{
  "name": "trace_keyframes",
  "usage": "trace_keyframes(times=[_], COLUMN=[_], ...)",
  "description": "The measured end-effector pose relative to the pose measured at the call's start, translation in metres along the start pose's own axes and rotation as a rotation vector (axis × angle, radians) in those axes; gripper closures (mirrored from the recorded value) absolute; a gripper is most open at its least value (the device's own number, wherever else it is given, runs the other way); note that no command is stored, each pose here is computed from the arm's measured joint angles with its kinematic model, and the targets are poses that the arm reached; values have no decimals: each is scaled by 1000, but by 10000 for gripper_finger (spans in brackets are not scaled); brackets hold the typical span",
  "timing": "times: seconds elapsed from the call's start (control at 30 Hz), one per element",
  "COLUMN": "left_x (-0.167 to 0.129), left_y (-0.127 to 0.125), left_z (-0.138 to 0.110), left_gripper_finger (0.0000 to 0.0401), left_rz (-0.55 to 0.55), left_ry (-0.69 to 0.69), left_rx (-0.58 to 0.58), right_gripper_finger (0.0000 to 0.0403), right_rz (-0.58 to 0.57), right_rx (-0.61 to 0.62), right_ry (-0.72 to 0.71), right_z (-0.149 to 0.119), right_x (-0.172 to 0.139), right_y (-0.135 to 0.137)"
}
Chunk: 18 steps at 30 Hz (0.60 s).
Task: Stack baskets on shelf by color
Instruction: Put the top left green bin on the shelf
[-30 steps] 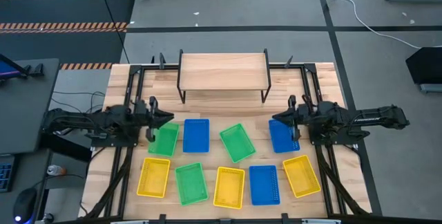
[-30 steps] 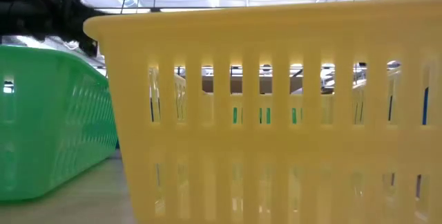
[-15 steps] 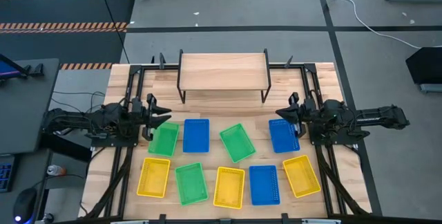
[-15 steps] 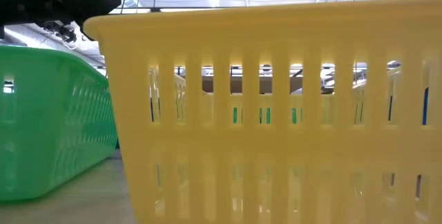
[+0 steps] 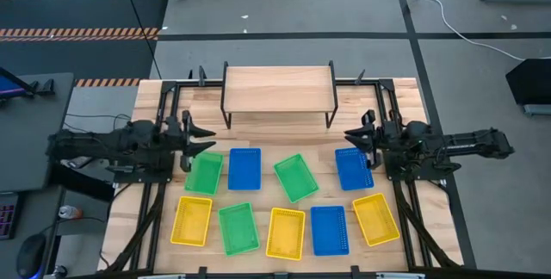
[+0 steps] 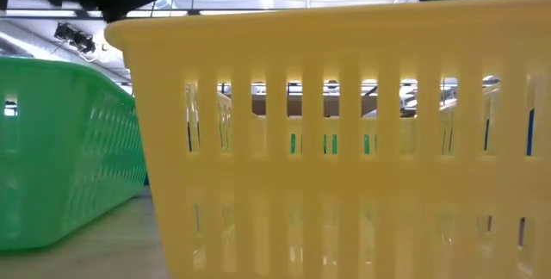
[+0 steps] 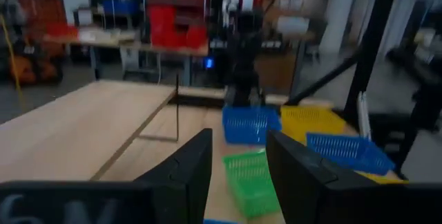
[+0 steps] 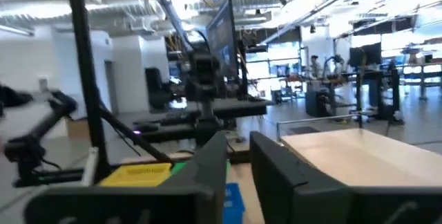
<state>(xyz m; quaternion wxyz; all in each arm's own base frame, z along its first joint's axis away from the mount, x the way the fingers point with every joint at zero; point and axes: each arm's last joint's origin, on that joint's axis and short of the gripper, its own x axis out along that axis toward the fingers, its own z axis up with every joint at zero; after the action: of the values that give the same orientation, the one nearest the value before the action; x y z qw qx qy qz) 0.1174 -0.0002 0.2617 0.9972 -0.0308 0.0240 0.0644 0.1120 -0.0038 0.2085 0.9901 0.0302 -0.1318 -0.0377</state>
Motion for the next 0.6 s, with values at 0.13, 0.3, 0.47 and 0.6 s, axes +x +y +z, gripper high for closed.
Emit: trace_keyframes(times=[0.13, 0.3, 0.47, 0.6], left_x=[21, 51, 66, 70], left_y=[-6, -20, -41, -58], left_z=[12, 9, 8, 3], left_gripper_finger=[256, 253, 240, 216], left_rz=[21, -12, -112, -122], left_ry=[330, 695, 1000, 1197], left_rx=[6, 23, 77, 102], right_gripper_finger=[289, 242, 197, 167], right_rz=[-52, -62, -56, -45], right_rx=[3, 33, 57, 64], right_ry=[88, 181, 228, 259], right_z=[-10, -21, -26, -30], right_x=[4, 7, 10, 11], right_y=[-2, -2, -1, 1])
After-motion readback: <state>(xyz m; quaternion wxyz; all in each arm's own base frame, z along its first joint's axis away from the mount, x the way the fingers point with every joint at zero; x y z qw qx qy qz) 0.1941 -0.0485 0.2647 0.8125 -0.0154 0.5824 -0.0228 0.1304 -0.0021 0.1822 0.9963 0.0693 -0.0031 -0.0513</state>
